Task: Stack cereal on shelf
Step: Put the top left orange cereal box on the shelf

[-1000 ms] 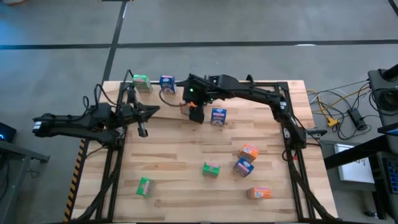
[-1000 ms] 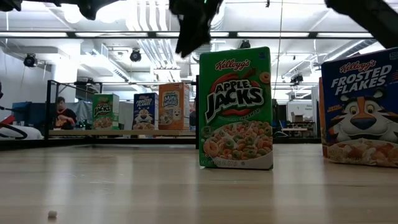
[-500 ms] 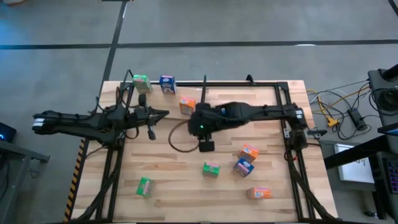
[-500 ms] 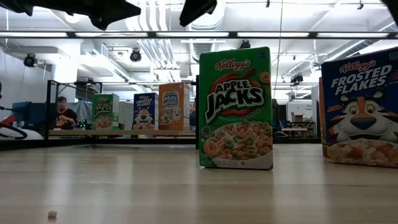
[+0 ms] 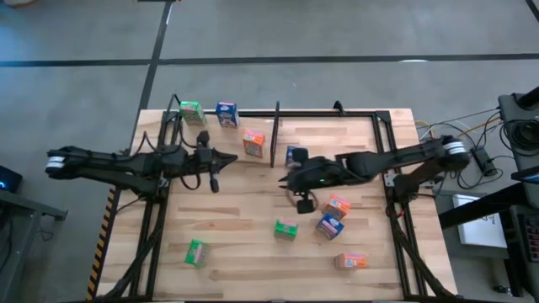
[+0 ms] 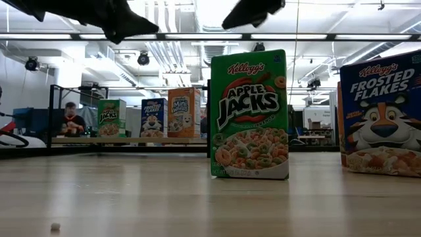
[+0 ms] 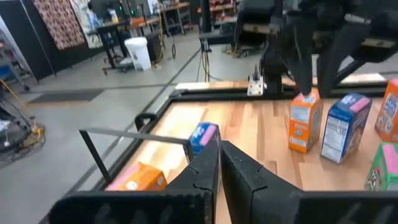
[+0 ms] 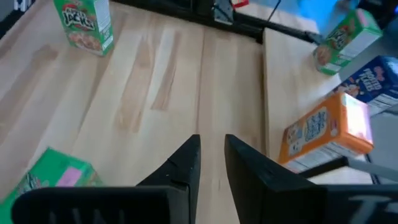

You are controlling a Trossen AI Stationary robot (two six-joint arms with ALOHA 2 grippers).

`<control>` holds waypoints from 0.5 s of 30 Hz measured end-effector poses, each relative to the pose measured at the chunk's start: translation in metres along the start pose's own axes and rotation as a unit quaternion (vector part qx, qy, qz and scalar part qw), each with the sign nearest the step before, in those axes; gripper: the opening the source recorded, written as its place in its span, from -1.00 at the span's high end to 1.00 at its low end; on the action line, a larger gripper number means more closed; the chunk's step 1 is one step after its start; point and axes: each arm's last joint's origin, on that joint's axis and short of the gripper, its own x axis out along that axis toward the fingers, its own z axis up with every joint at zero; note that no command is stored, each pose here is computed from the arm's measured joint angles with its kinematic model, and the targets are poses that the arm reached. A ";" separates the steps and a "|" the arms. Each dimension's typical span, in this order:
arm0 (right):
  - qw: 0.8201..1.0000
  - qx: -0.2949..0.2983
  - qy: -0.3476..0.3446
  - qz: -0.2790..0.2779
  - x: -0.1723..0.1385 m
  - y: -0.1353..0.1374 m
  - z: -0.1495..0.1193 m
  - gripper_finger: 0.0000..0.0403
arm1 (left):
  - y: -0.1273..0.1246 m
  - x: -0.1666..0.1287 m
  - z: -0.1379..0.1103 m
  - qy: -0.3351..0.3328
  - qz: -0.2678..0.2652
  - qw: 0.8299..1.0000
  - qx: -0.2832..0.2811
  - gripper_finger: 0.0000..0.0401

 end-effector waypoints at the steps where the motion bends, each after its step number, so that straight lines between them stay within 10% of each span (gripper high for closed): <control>1: 1.000 -0.002 -0.017 -0.003 -0.003 0.001 -0.006 0.68 | -0.001 0.003 -0.002 0.007 -0.001 1.000 -0.004 1.00; 15: 0.976 -0.053 -0.210 -0.034 -0.043 0.006 -0.072 0.69 | -0.018 0.045 -0.038 0.101 0.002 0.991 -0.084 1.00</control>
